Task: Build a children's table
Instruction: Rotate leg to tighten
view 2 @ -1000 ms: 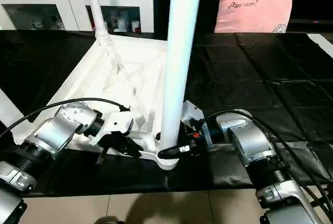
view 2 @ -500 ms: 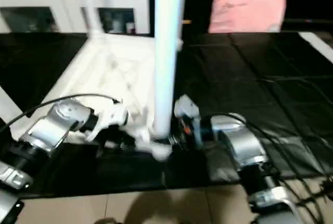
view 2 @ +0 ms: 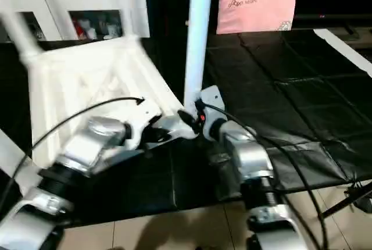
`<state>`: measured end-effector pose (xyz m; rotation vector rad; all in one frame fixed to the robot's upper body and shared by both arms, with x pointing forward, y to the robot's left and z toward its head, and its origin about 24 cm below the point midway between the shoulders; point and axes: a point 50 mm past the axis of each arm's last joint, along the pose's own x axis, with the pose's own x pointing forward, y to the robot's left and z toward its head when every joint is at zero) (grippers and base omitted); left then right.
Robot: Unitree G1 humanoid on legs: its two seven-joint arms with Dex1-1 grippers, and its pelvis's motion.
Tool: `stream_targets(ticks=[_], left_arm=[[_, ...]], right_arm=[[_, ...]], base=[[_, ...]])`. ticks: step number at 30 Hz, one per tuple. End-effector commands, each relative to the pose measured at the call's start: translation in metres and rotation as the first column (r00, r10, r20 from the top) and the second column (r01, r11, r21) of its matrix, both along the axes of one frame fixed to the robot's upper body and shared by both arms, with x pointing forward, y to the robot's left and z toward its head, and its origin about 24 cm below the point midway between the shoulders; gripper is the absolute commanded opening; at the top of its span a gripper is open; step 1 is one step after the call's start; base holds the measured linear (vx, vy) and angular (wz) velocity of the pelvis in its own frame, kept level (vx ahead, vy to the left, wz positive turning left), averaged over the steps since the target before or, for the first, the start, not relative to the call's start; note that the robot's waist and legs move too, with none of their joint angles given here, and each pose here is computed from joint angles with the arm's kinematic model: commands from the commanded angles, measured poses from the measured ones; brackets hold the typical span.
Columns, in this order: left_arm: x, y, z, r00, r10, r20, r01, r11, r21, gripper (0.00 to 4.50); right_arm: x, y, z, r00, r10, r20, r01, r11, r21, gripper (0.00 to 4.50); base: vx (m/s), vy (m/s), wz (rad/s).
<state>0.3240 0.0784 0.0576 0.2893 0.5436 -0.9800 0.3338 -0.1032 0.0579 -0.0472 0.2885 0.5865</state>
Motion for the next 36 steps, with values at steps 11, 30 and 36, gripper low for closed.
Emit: stream_targets(ticks=[11,30,36], left_arm=[[-0.006,-0.021,0.022,0.981,-0.166,0.098,0.171,0.984,-0.048,0.0],[-0.023,0.024,0.023,0.789,-0.614,-0.016,0.614,0.788,0.036,0.0],[-0.027,0.026,0.023,0.706,-0.705,-0.066,0.708,0.703,0.064,0.0]], right_arm=[[-0.021,0.033,-0.007,0.965,0.261,-0.033,-0.257,0.962,0.096,3.35],[-0.035,-0.043,0.017,0.719,0.693,-0.056,-0.694,0.72,0.009,4.44],[-0.037,-0.043,0.022,0.61,0.787,-0.09,-0.789,0.614,0.014,4.44]], base=[[0.0,0.0,0.0],[0.0,0.0,0.0],[0.0,0.0,0.0]])
